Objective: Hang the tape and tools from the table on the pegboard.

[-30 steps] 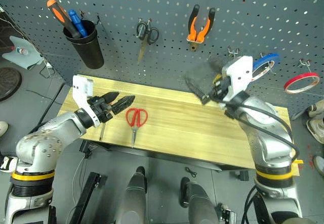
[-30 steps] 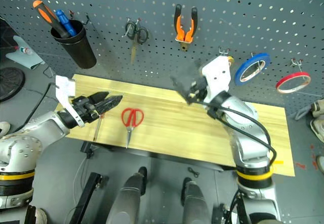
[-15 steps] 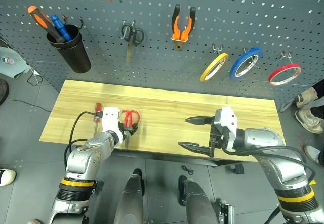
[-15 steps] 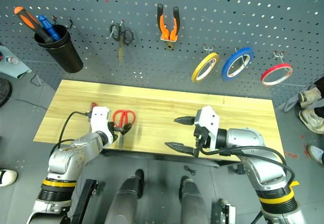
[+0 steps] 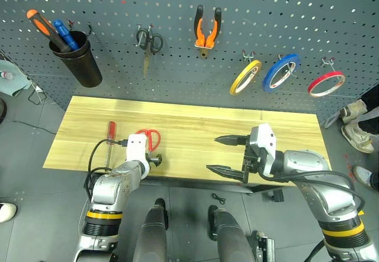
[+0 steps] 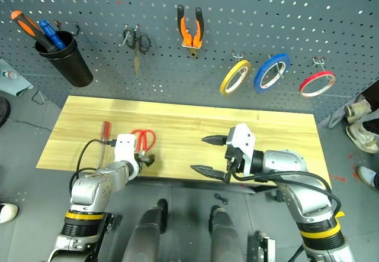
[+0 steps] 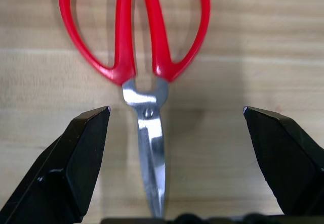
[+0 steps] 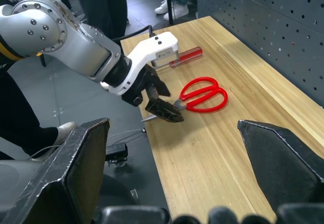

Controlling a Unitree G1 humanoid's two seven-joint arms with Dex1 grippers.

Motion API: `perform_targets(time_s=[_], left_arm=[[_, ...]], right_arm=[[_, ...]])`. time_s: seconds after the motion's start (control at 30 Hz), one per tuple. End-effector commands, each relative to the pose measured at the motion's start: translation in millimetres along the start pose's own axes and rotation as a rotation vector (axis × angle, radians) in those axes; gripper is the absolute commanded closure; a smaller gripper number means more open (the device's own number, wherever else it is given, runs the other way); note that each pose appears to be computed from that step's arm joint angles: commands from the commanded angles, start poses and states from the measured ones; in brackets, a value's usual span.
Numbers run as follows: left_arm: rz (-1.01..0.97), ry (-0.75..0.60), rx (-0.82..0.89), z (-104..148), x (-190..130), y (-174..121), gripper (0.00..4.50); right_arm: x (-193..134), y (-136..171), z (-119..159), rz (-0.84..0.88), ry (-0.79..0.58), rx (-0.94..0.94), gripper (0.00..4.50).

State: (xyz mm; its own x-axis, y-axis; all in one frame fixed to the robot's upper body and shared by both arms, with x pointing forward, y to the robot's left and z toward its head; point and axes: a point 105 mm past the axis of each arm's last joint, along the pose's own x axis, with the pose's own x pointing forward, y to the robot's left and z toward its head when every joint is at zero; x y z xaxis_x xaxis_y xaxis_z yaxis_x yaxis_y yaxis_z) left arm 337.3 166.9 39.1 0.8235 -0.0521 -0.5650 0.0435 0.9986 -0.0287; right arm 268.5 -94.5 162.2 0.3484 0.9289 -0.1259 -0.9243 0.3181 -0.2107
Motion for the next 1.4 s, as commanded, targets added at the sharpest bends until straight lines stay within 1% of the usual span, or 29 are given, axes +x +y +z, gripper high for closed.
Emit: perform_targets(time_s=[0.03,0.1,0.2,0.27,0.33,0.37,0.43,0.47,0.67,0.7,0.77,0.9,0.97,1.03,1.1,1.17,1.27,1.33,1.4], left_arm=[[0.008,0.027,-0.001,-8,2,0,0.0],[0.014,0.043,-0.003,-12,4,0,0.0],[0.02,0.065,-0.016,-16,4,2,0.87],[0.03,0.066,-0.012,-17,5,6,1.79],[0.037,0.067,-0.013,-16,7,9,2.88],[0.043,0.069,-0.015,-16,7,11,3.29],[0.048,0.068,-0.01,-15,7,13,4.26],[0.048,0.067,-0.012,-14,8,13,4.33],[0.037,0.032,-0.005,-5,3,14,4.33],[0.022,0.012,0.011,-1,-1,14,4.33],[-0.019,-0.079,0.073,16,-11,12,4.33],[-0.154,-0.293,0.287,49,-52,4,4.33],[-0.206,-0.412,0.391,62,-80,4,4.33],[-0.233,-0.493,0.465,70,-100,3,4.33],[-0.245,-0.577,0.498,80,-116,1,4.33],[-0.22,-0.682,0.518,95,-133,1,4.33],[-0.171,-0.818,0.548,120,-149,-1,4.33],[-0.141,-0.883,0.553,133,-154,-2,4.33],[-0.092,-0.959,0.556,153,-158,-2,4.33]], right_arm=[[0,4,10,0.008,-0.034,-0.024,0.03],[1,4,10,0.004,-0.034,-0.025,0.03],[0,4,10,0.003,-0.032,-0.026,0.0],[-1,4,11,0.002,-0.032,-0.026,0.0],[-1,3,12,0.0,-0.033,-0.026,0.0],[0,3,12,-0.001,-0.034,-0.025,0.0],[0,3,12,-0.002,-0.035,-0.023,0.0],[1,3,12,-0.002,-0.036,-0.02,0.0],[3,6,10,-0.006,-0.041,-0.015,0.0],[3,7,11,-0.01,-0.047,-0.016,0.0],[2,7,17,-0.021,-0.072,-0.018,0.0],[-2,10,47,-0.038,-0.165,-0.05,0.0],[-2,12,72,-0.039,-0.246,-0.064,0.0],[-3,14,92,-0.042,-0.308,-0.069,0.0],[-4,11,114,-0.056,-0.39,-0.056,0.0],[-7,7,139,-0.074,-0.477,-0.056,0.0],[-8,3,169,-0.088,-0.559,-0.08,0.0],[-8,1,181,-0.094,-0.59,-0.088,0.0],[-6,0,187,-0.094,-0.603,-0.102,0.0]])
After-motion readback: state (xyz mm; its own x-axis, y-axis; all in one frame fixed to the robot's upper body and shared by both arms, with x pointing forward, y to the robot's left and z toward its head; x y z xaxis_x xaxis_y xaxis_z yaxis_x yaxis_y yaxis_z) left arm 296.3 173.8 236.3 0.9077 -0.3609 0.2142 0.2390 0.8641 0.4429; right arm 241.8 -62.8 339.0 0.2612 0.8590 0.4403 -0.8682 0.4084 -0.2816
